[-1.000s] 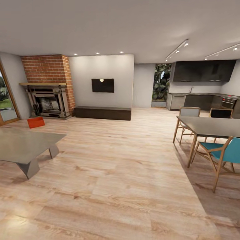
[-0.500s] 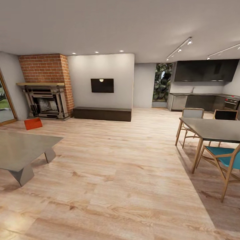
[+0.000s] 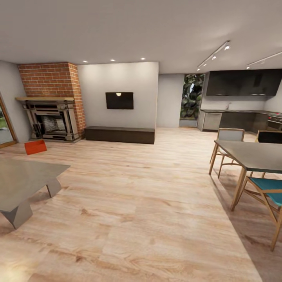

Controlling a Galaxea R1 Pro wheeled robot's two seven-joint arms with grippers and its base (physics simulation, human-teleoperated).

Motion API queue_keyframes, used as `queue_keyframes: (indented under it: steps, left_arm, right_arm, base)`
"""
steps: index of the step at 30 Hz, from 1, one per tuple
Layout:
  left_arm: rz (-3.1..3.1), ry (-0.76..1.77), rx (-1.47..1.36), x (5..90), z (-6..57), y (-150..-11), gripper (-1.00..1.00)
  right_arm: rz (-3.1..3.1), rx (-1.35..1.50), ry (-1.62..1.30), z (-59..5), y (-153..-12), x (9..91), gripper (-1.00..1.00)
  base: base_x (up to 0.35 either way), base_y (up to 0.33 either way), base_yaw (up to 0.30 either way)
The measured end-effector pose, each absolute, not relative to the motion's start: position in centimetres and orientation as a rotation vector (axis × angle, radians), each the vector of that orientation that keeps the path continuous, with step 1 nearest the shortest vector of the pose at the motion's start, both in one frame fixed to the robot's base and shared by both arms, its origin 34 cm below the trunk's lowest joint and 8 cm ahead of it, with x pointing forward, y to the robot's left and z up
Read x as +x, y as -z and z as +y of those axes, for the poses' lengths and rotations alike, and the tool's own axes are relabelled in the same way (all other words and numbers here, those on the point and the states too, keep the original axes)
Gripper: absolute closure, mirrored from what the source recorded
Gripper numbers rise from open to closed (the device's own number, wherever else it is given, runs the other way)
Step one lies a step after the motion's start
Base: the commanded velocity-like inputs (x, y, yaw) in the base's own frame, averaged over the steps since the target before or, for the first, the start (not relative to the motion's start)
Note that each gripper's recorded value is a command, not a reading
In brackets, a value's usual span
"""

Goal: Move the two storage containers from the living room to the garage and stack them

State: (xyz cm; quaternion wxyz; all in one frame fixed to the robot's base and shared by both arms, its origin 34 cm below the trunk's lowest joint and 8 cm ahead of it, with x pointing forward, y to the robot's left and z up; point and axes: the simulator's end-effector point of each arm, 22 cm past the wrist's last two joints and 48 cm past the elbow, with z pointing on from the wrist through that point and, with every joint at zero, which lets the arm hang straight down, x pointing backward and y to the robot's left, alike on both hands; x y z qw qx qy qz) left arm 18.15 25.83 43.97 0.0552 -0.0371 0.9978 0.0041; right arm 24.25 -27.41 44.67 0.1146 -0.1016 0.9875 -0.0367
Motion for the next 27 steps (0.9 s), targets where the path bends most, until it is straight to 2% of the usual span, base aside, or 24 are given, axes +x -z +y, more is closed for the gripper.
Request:
queue_keyframes:
  steps: [27]
  left_arm:
    - [3.029,-0.012,-0.108,18.15,25.82,-43.97,-1.00]
  right_arm:
    - [2.895,-0.288,0.110,-27.54,-44.67,24.27,-1.00]
  base:
    - [0.321,0.000,0.000]
